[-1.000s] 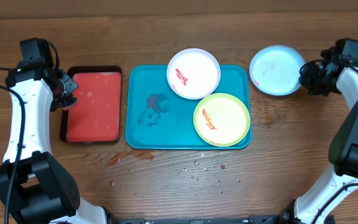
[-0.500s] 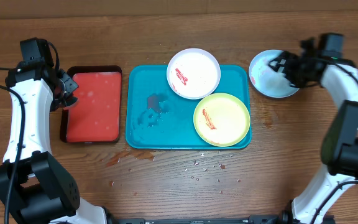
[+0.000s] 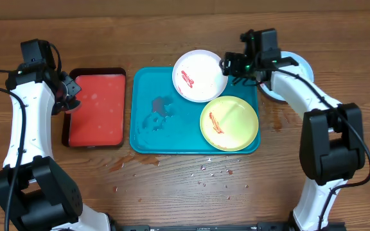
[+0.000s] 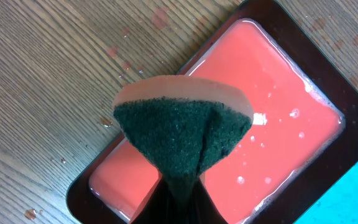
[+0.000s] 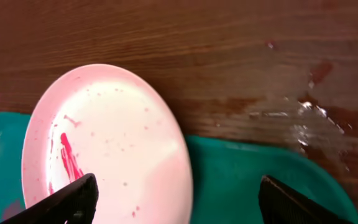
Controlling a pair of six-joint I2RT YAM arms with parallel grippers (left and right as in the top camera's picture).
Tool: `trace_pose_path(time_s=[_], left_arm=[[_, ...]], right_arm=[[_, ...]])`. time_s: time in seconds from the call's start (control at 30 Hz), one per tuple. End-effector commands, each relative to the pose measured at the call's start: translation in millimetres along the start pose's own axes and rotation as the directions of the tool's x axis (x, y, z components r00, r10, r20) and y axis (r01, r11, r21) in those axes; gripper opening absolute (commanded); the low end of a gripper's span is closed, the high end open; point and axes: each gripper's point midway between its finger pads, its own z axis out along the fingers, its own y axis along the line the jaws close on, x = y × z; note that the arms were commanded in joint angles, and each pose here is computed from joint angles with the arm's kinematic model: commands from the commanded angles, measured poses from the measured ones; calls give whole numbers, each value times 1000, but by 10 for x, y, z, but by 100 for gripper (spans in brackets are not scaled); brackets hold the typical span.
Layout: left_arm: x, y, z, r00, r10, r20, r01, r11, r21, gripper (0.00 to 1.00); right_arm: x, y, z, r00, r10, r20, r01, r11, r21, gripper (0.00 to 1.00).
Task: Clean dirty plates on tray and stack at the side
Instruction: 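Move the right gripper to the white plate rim and grasp it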
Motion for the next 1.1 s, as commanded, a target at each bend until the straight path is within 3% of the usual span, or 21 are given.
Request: trace_pose_path(time_s=[0.0,0.4,0.53,0.83,1.07], left_arm=[[-54,-30,-68,1000,-18,18,18,1000,19,4],[-45,-33,-64,1000,-18,14,18,1000,21,5],[-45,-33,-64,1000,-18,14,18,1000,21,4],[-44,-33,-64,1000,-18,14,17,1000,21,4],[-45,-33,-64,1000,-18,14,18,1000,21,4]], right_arm=[[64,-4,177,993,-115,4,115,992,50,83],[169,101,408,978,-210,0,209,977,49,73],[246,142,456,978,-209,-21,209,978,20,57],[435,332,490,970,-234,-71,234,972,-6,35],[758,719,397,950,-246,-191,240,969,-55,36]])
